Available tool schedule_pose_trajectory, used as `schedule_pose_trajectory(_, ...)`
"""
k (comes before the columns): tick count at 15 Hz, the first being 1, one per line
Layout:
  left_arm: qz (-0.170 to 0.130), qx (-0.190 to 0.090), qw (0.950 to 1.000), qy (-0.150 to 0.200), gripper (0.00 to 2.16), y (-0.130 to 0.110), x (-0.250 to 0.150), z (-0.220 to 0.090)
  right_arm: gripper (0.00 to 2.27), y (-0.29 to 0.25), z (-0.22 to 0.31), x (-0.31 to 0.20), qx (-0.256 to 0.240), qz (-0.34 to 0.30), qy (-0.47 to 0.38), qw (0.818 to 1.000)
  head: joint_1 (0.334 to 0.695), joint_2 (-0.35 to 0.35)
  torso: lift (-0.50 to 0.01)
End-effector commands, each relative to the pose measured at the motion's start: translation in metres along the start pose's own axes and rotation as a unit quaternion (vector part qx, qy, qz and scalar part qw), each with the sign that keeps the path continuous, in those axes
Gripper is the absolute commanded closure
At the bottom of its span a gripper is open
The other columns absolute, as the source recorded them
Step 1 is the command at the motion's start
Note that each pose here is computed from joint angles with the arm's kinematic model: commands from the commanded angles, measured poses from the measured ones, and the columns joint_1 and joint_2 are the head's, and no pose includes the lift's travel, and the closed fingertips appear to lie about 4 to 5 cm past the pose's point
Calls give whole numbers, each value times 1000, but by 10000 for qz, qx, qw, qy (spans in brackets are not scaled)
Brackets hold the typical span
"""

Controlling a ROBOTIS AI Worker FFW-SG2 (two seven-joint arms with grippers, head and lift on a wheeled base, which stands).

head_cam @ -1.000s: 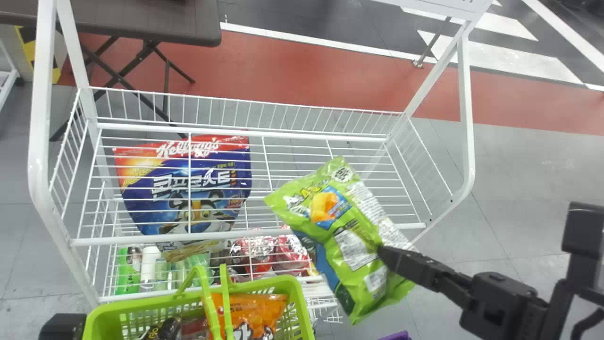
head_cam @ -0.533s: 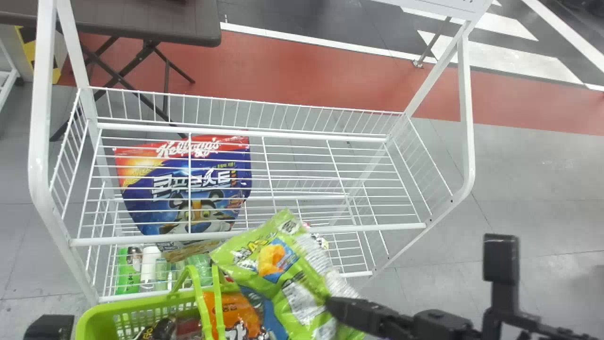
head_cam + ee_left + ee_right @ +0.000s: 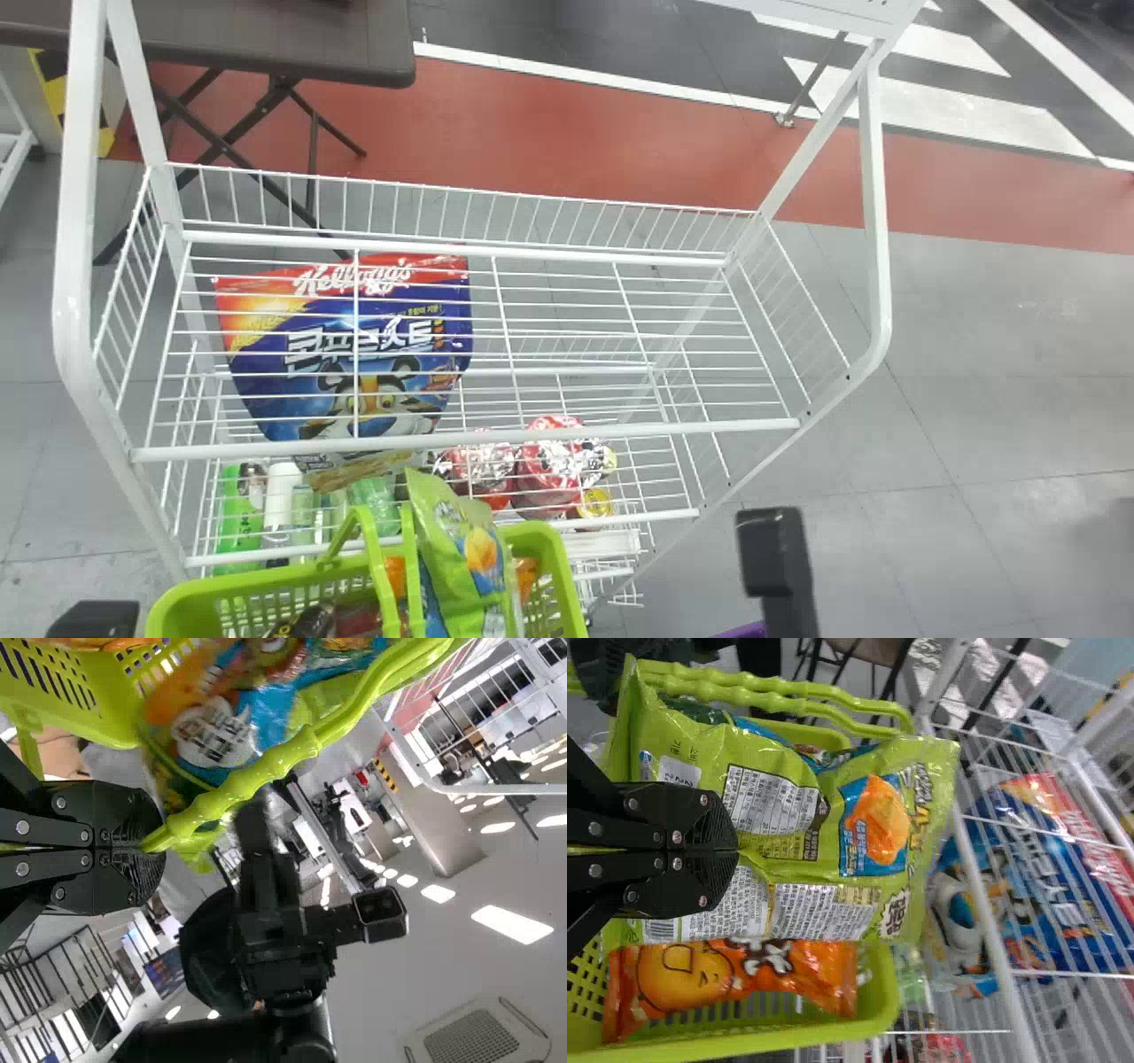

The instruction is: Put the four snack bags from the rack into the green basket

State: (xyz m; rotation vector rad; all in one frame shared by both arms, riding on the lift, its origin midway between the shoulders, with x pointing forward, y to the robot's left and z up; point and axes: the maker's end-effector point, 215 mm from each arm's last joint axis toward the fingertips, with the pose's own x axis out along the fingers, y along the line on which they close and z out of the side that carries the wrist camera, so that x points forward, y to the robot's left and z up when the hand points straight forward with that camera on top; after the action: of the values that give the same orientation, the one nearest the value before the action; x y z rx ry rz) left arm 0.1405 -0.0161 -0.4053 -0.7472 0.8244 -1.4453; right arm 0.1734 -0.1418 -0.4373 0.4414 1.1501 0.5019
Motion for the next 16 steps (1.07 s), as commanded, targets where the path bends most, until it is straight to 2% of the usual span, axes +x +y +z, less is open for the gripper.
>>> schedule_pose_trajectory(1, 14, -13, 10000, -6, 2020, 1, -1, -1, 2108, -7, -37, 18, -75, -131, 570, 9983, 695, -350, -6)
schedule_pose_trajectory(5, 21, -5, 10000, -31, 2020, 1, -1, 1, 2108, -30, -71, 35, -165, -404, 1143, 9925, 695, -350, -6)
schedule_pose_trajectory(7, 38, 3, 10000, -23, 2020, 4, -1, 2, 2057, -32, -68, 34, -128, -403, 1099, 9930, 695, -350, -6)
schedule_pose_trajectory(8, 38, 19, 10000, -5, 2020, 4, 1, 3, 1781, -33, -61, 30, -58, -372, 988, 9944, 695, -350, -6)
schedule_pose_trajectory(9, 38, 28, 10000, 5, 2020, 4, 1, 3, 1089, -33, -55, 26, 27, -323, 884, 9956, 695, -350, -6)
schedule_pose_trajectory(10, 44, -10, 10000, 6, 2020, 5, 1, 2, 252, -33, -53, 24, 47, -301, 844, 9960, 695, -350, -6)
schedule_pose_trajectory(11, 54, -11, 10000, 7, 2020, 5, 0, 2, -2, -35, -51, 22, 45, -334, 821, 9961, 695, -350, -6)
schedule_pose_trajectory(16, 40, -44, 10000, -27, 2020, 2, -6, 0, 66, -37, -21, 3, 174, -261, 354, 9989, 695, -350, -6)
